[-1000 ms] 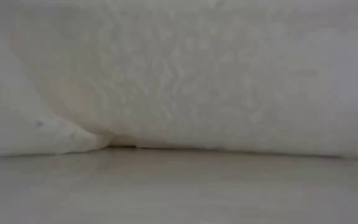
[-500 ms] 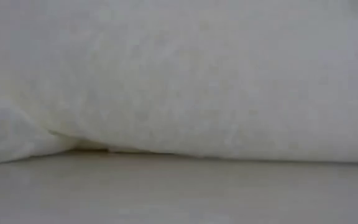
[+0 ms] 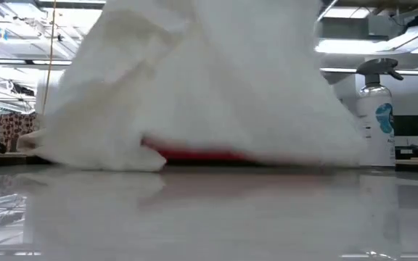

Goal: Fold Laundry from Bin
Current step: Fold the white shirt

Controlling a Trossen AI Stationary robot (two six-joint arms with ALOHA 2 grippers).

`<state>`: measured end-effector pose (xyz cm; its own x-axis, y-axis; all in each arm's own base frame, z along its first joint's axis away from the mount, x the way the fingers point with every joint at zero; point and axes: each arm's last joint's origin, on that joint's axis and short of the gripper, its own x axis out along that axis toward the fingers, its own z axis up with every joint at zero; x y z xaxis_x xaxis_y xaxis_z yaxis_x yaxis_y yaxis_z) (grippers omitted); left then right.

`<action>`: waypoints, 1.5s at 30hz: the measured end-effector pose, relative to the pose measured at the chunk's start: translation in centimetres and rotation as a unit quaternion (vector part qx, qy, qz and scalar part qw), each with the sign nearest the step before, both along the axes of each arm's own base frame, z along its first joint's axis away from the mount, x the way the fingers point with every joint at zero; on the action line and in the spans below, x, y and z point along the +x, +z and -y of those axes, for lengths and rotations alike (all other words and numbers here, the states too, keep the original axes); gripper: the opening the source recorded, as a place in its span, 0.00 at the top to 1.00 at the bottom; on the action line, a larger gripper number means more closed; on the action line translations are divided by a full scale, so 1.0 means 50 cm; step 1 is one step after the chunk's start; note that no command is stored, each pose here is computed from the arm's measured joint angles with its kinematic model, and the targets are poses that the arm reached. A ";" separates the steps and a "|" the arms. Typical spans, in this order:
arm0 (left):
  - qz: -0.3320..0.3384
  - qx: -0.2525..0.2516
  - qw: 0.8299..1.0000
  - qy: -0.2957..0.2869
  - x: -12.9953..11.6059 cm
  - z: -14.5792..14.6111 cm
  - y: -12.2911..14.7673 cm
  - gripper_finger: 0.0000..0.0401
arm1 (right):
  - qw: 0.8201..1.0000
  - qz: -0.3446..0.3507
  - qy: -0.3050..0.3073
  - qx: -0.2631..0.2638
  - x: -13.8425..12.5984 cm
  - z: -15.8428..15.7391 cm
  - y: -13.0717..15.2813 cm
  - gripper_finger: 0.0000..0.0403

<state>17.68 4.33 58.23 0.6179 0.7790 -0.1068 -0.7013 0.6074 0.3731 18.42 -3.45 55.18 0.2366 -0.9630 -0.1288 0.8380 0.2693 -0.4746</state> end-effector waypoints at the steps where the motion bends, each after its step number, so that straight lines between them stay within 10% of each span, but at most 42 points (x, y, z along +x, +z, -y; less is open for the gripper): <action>1: 0.021 0.045 0.999 0.020 -0.005 -0.017 0.023 1.00 | 1.000 0.002 -0.012 -0.017 -0.009 0.018 0.027 0.96; 5: 0.087 0.183 0.978 0.047 -0.019 -0.063 0.085 1.00 | 0.994 0.042 -0.022 -0.097 -0.036 0.064 0.114 0.96; 9: 0.086 0.184 0.979 0.019 -0.022 -0.068 0.087 1.00 | 0.988 0.051 -0.025 -0.140 -0.056 0.055 0.148 0.96; 15: -0.059 0.052 0.997 -0.026 0.017 -0.074 -0.002 1.00 | 0.994 -0.024 -0.046 -0.093 -0.046 0.026 0.111 0.96; 21: -0.138 -0.138 0.978 -0.067 0.049 -0.051 -0.089 1.00 | 0.999 -0.030 0.033 0.005 -0.023 -0.030 -0.003 0.96; 27: -0.172 -0.368 0.896 -0.179 0.102 0.017 -0.164 1.00 | 0.963 0.023 0.216 0.158 0.049 -0.133 -0.078 0.96; 31: -0.223 -0.419 0.827 -0.302 0.136 0.097 -0.205 1.00 | 0.947 0.007 0.235 0.218 0.080 -0.198 -0.145 0.96; 45: -0.424 -0.505 0.722 -0.208 0.167 0.293 -0.480 1.00 | 0.829 -0.111 0.090 0.540 0.089 -0.432 -0.426 0.96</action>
<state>26.03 -10.32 34.25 0.1546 -0.1958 -0.9684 -0.1598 0.9623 -0.2201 22.85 18.16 33.90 0.2188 -0.2094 -0.9530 0.6618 0.7496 -0.0127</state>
